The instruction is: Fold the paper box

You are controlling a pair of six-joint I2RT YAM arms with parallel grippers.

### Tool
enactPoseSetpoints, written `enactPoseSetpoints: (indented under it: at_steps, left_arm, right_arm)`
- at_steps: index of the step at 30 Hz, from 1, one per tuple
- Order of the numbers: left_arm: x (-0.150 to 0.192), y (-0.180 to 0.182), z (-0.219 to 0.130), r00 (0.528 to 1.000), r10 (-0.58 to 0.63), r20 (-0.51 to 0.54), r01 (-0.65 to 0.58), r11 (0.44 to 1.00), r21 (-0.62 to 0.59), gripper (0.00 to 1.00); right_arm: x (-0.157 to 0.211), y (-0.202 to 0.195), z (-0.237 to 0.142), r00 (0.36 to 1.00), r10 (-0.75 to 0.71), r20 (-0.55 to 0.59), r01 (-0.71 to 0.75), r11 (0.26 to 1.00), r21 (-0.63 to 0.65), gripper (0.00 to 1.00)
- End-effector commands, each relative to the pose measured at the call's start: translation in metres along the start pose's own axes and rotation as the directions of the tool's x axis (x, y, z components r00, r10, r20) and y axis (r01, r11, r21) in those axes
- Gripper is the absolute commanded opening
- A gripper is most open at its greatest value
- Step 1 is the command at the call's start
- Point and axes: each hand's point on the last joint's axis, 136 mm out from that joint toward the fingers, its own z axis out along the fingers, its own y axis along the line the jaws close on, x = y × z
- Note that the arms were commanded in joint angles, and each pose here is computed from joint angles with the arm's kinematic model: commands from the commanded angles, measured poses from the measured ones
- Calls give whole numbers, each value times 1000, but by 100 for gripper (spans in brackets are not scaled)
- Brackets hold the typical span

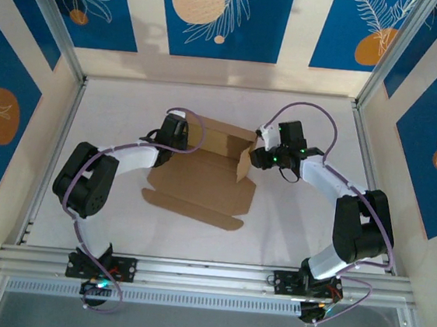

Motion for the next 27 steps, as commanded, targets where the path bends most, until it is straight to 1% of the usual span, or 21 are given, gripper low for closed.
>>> enactPoseSetpoints:
  at_steps: [1,5,10,12,14,18,19,20,22,23,25,27]
  left_arm:
    - [14,-1,4,998,-18,-57,18,1000,9,0]
    - [15,0,5,998,-25,-60,26,1000,12,0]
    - [17,0,5,998,-28,-64,28,1000,12,0]
    - [18,0,5,997,-28,-66,29,999,13,0]
    - [18,1,6,997,-30,-67,31,999,11,0]
    - [18,1,6,997,-35,-67,36,999,13,0]
    - [18,1,6,997,-36,-68,37,999,13,0]
    - [18,0,6,997,-35,-68,36,999,14,0]
    - [18,0,6,997,-35,-68,36,999,16,0]
    - [18,0,6,997,-36,-67,37,999,18,0]
    - [19,-1,6,997,-36,-70,37,999,21,0]
    - [21,-1,6,997,-30,-74,32,999,21,0]
  right_arm:
    - [-16,28,-8,998,-49,43,53,992,-111,25]
    - [-16,31,-10,997,-52,48,57,991,-124,23]
    - [-16,36,-12,996,-62,57,69,987,-145,25]
    - [-16,40,-14,995,-71,63,80,984,-160,23]
    - [-16,42,-15,995,-81,65,91,981,-171,17]
    - [-16,43,-16,994,-83,68,94,980,-177,15]
    - [-16,43,-16,994,-81,69,92,980,-176,16]
    - [-16,41,-14,994,-82,67,92,982,-166,22]
    - [-16,31,-9,995,-86,54,91,991,-98,34]
    - [-16,25,-7,995,-89,48,92,994,-62,38]
    - [-17,11,-4,996,-86,33,85,996,16,40]
    - [-23,10,-11,995,-83,59,82,996,21,38]
